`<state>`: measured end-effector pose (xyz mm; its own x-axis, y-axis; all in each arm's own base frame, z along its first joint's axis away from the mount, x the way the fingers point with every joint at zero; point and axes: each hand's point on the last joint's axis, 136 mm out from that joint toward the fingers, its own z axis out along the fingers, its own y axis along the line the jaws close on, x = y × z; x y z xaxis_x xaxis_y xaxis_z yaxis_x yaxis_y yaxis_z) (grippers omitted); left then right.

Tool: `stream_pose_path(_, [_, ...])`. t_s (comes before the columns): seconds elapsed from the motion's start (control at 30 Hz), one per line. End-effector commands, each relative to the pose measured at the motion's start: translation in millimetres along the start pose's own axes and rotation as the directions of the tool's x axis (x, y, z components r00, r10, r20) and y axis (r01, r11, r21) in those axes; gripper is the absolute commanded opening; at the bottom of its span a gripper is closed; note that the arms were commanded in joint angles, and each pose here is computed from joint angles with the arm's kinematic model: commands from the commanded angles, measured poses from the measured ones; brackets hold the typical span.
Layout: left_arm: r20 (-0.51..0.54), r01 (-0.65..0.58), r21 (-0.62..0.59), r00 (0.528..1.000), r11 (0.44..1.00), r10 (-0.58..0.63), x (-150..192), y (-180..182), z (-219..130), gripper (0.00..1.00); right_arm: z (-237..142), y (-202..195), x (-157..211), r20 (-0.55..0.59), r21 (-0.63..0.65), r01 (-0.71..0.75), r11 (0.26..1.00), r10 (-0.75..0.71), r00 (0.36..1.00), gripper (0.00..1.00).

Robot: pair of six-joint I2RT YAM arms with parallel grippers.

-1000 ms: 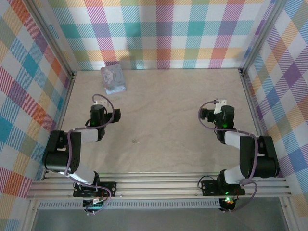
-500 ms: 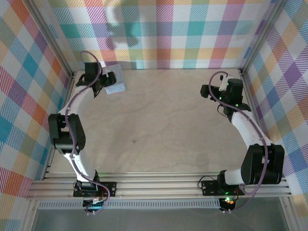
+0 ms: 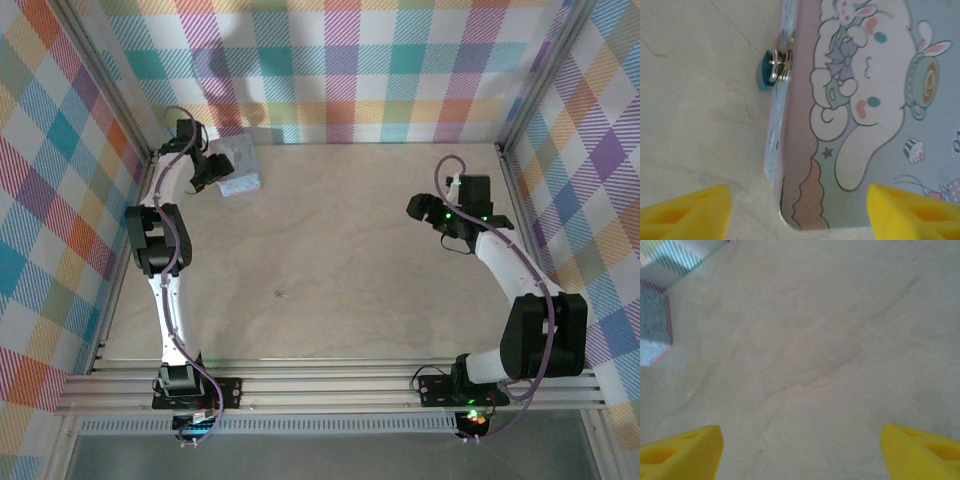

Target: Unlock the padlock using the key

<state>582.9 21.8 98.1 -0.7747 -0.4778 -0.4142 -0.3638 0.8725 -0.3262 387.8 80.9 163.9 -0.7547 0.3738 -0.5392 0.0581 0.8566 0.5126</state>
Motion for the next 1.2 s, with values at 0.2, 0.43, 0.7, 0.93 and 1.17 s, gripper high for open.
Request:
stream_pose_path(0.2, [-0.15,0.074,0.158,0.987,0.985,-0.05,33.1,-9.9,3.3,0.47,-14.2,35.9,23.0,-0.051,-0.06,0.043,0.997,-0.046,0.998,0.73])
stream_pose_path(0.43, [-0.215,0.12,0.168,0.973,0.979,-0.082,79.6,-1.9,-11.5,0.44,-11.5,55.6,29.6,-0.083,-0.081,0.058,0.995,-0.065,0.994,0.72])
stream_pose_path(0.7, [-0.283,0.104,0.194,0.958,0.975,-0.046,147.7,-17.9,-45.5,0.44,-2.8,92.0,42.0,-0.13,-0.125,0.077,0.989,-0.094,0.987,0.72])
stream_pose_path(0.93, [-0.32,0.063,0.244,0.947,0.968,0.02,213.5,-56.9,-74.9,0.44,7.5,122.9,61.1,-0.183,-0.154,0.095,0.984,-0.123,0.975,0.72])
stream_pose_path(1.17, [-0.273,-0.085,0.305,0.946,0.949,0.172,242.8,-104.0,-116.0,0.46,9.7,142.7,72.4,-0.214,-0.161,0.08,0.984,-0.114,0.97,0.72])
